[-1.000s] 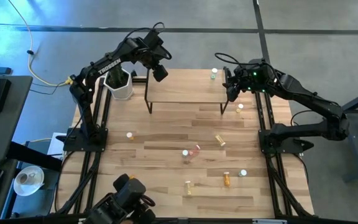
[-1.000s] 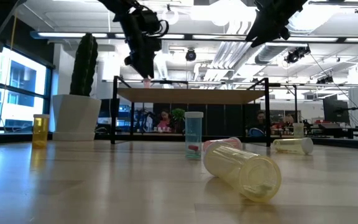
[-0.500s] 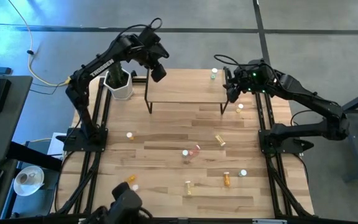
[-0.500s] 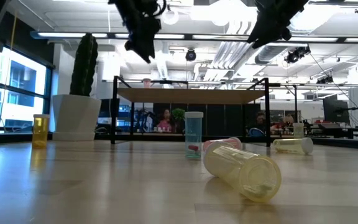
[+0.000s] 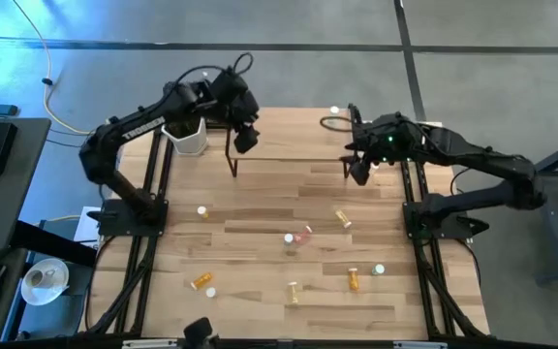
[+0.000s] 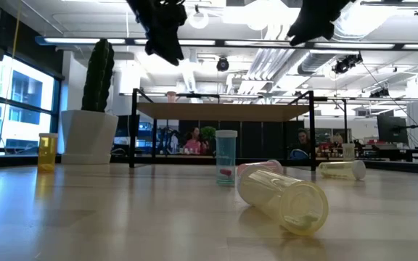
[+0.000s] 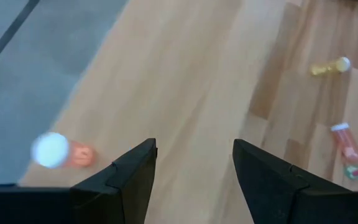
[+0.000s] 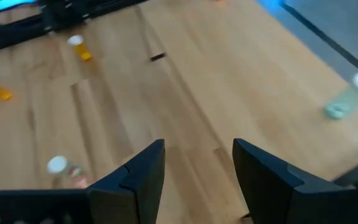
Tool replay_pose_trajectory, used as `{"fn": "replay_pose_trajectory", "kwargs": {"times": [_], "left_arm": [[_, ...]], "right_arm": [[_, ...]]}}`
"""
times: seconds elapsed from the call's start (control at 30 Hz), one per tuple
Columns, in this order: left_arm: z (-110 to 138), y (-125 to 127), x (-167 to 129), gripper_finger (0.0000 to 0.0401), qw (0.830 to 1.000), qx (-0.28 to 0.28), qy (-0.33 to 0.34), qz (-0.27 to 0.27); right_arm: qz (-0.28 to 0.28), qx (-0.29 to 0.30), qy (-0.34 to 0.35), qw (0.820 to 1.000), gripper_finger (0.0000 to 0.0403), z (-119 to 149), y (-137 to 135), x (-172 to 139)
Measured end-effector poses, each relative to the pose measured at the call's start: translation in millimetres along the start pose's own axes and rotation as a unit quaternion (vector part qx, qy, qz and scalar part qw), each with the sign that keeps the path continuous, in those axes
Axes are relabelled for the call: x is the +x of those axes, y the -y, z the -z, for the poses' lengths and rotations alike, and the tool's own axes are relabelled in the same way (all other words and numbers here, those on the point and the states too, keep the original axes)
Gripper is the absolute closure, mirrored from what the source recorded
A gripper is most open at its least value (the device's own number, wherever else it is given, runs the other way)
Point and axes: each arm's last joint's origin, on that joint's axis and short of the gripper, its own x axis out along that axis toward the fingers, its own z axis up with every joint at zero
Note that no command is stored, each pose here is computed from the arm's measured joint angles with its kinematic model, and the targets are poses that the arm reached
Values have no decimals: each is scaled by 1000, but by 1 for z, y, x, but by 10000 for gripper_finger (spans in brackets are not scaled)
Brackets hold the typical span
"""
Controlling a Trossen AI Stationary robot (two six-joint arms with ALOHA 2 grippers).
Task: Pick and place medicine bottles onto shelf by color
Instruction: Put the middle yellow pill bottle on the shelf
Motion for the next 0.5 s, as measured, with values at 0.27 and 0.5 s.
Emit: {"fn": "replay_pose_trajectory", "kwargs": {"times": [0.27, 0.5], "left_arm": [[39, 32, -2, 197, 998, 25, 56, 24], [72, 57, -1, 197, 994, 33, 96, 48]], "right_arm": [[-44, -41, -4, 998, 223, 4, -26, -3], [-31, -53, -5, 998, 223, 19, -47, 12]]}}
